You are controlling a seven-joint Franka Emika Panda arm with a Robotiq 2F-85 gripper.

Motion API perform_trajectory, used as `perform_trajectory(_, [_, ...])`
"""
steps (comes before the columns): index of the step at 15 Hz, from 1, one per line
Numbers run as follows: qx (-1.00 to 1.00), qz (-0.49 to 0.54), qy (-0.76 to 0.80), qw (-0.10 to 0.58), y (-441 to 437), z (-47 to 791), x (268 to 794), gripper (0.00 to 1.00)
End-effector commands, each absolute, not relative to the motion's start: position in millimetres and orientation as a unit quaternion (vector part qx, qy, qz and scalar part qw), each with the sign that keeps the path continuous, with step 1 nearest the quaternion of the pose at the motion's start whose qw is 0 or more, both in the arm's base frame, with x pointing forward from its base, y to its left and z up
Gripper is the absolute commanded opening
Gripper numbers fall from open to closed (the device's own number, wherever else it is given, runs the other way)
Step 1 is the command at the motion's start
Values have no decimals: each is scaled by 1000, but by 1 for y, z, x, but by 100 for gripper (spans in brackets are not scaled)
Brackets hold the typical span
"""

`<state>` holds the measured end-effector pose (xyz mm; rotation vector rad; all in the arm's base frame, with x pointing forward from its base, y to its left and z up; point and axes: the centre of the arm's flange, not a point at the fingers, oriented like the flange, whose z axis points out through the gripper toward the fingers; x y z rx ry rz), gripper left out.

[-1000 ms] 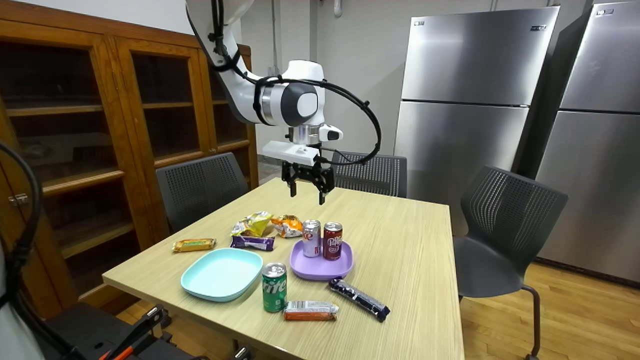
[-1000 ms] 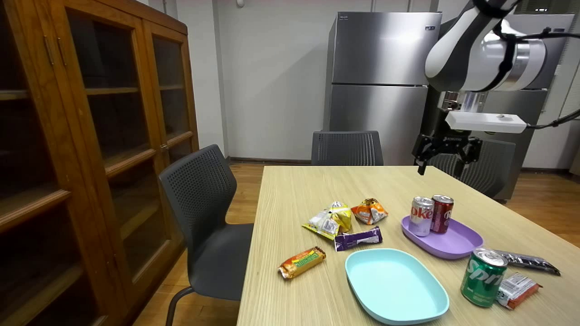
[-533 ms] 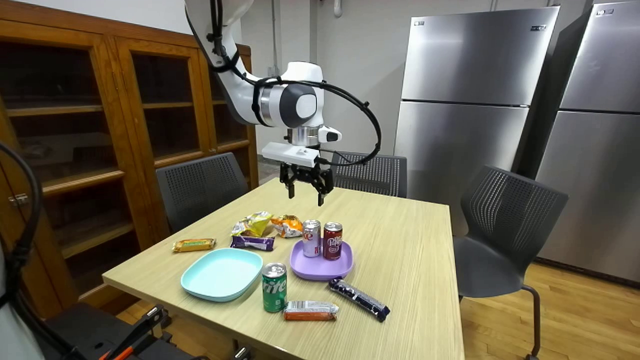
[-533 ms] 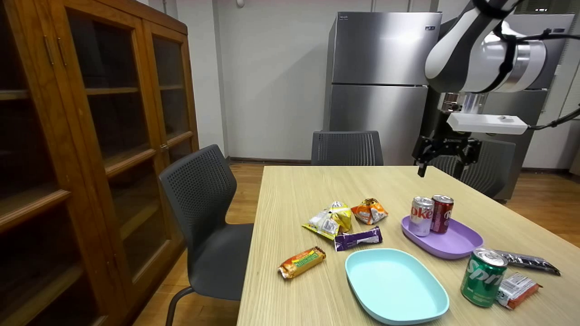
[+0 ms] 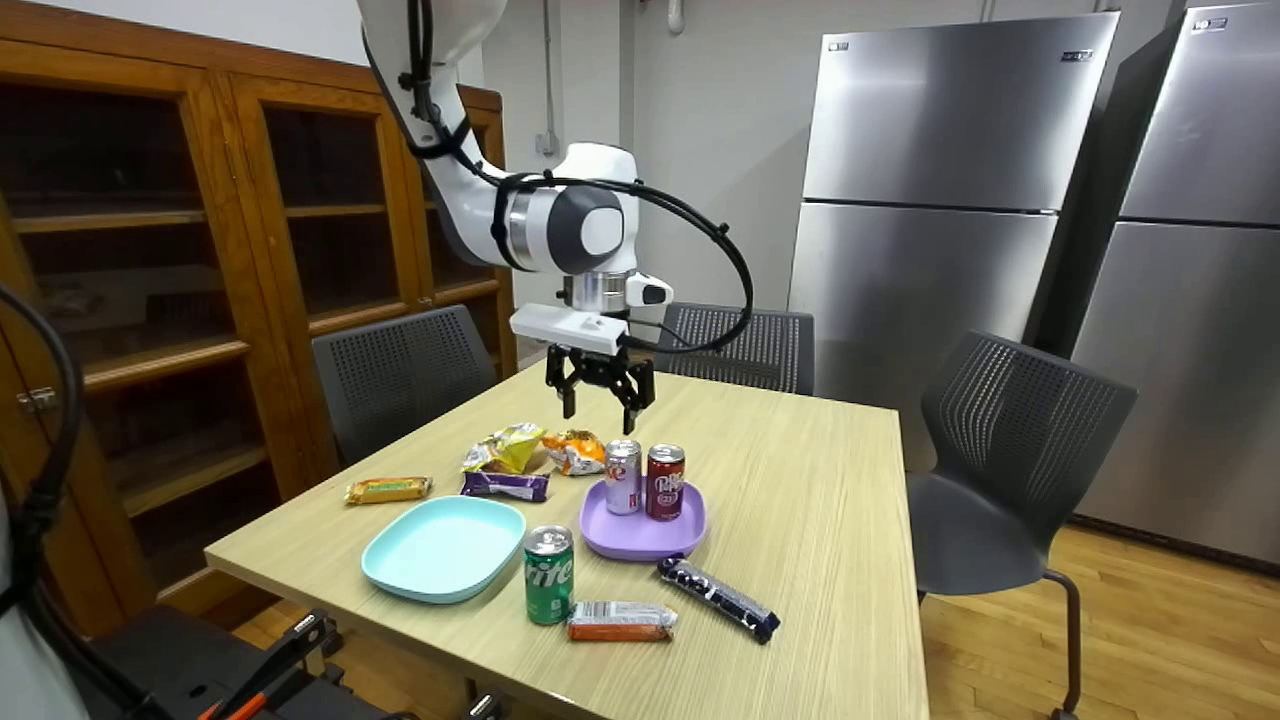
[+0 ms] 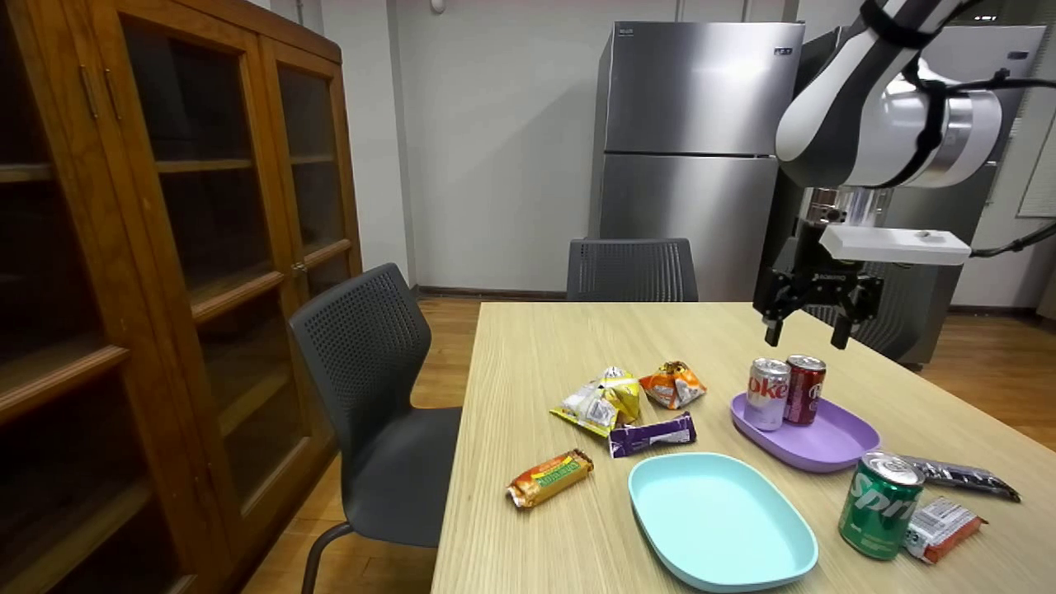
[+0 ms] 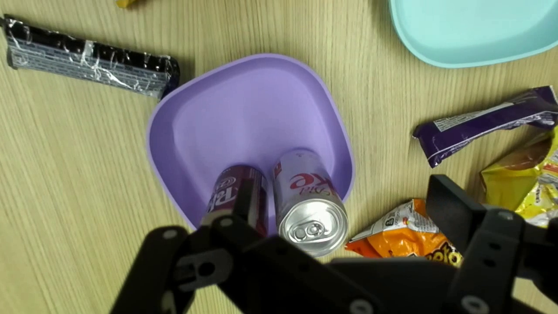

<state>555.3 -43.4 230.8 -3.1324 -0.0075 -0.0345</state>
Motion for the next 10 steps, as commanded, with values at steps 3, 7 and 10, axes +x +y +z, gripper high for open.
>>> perform_trajectory(3, [-999, -25, -33, 8, -47, 244, 509, 100])
perform_trajectory(7, [-998, -39, -54, -3, -47, 237, 482, 100])
perform_trajectory(10, [-997, -54, -56, -2, -46, 227, 466, 100])
